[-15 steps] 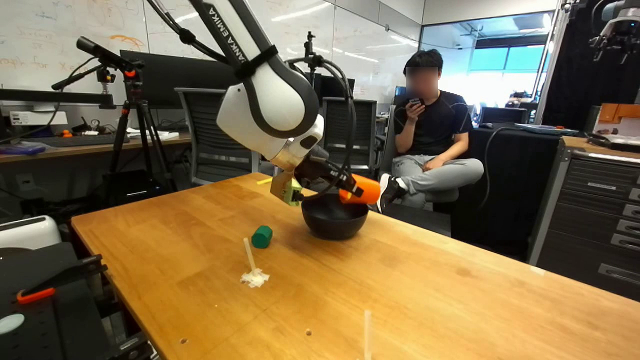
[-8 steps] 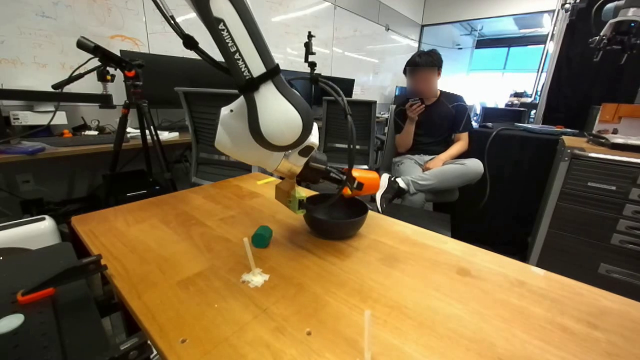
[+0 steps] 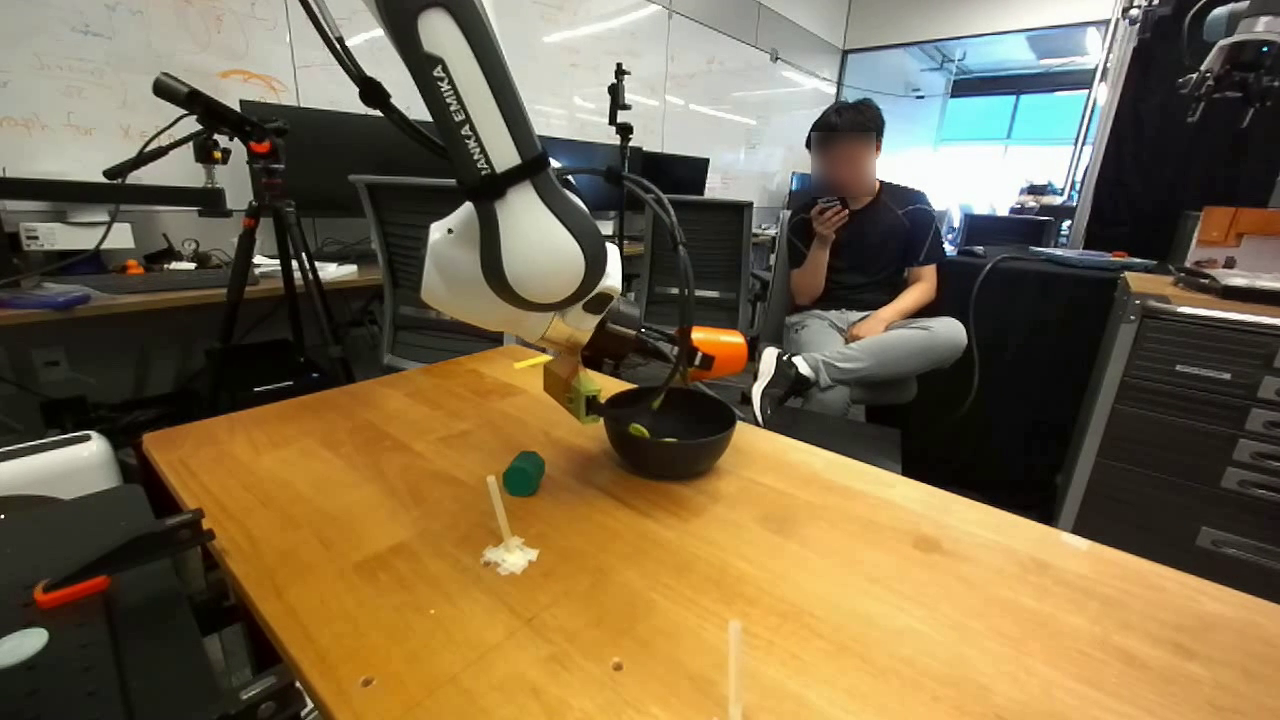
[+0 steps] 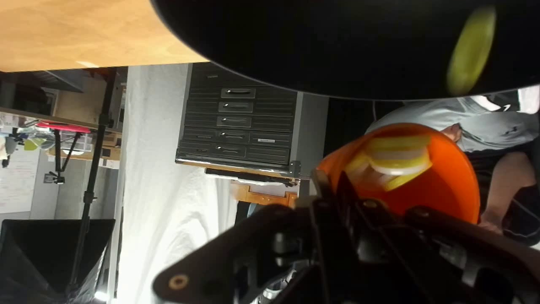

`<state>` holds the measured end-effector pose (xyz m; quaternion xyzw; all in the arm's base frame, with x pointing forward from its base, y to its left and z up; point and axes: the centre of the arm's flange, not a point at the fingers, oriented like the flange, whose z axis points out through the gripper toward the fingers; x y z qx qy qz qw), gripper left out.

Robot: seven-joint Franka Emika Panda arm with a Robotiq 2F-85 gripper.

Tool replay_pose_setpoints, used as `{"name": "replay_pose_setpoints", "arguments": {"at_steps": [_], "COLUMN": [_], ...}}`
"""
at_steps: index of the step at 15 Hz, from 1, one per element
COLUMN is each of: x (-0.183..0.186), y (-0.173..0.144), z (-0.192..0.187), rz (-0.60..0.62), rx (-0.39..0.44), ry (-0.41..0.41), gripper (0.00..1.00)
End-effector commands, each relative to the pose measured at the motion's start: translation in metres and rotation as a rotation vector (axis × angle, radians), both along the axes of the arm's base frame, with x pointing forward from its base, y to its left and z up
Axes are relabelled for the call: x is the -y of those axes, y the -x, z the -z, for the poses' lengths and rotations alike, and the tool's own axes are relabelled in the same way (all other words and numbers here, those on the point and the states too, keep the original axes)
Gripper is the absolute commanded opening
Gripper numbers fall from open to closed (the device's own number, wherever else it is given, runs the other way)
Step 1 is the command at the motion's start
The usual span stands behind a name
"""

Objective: Pour the contents in the cup into the bowl

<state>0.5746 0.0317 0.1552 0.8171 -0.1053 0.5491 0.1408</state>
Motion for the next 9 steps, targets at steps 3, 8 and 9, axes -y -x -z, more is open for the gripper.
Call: {"name": "replay_pose_setpoints", "arguments": {"at_steps": [3, 8, 9], "x": [0.016, 0.0184, 0.0199], "y": [0.0107, 0.0112, 0.0116], "z": [-0.0003, 0.0001, 0.0004], "rz": [-0.019, 0.0, 0.004], "rx": [0.042, 0.047, 0.05], "ry": [0.012, 0.007, 0.004], "gripper": [0.02, 0.02, 0.02]}}
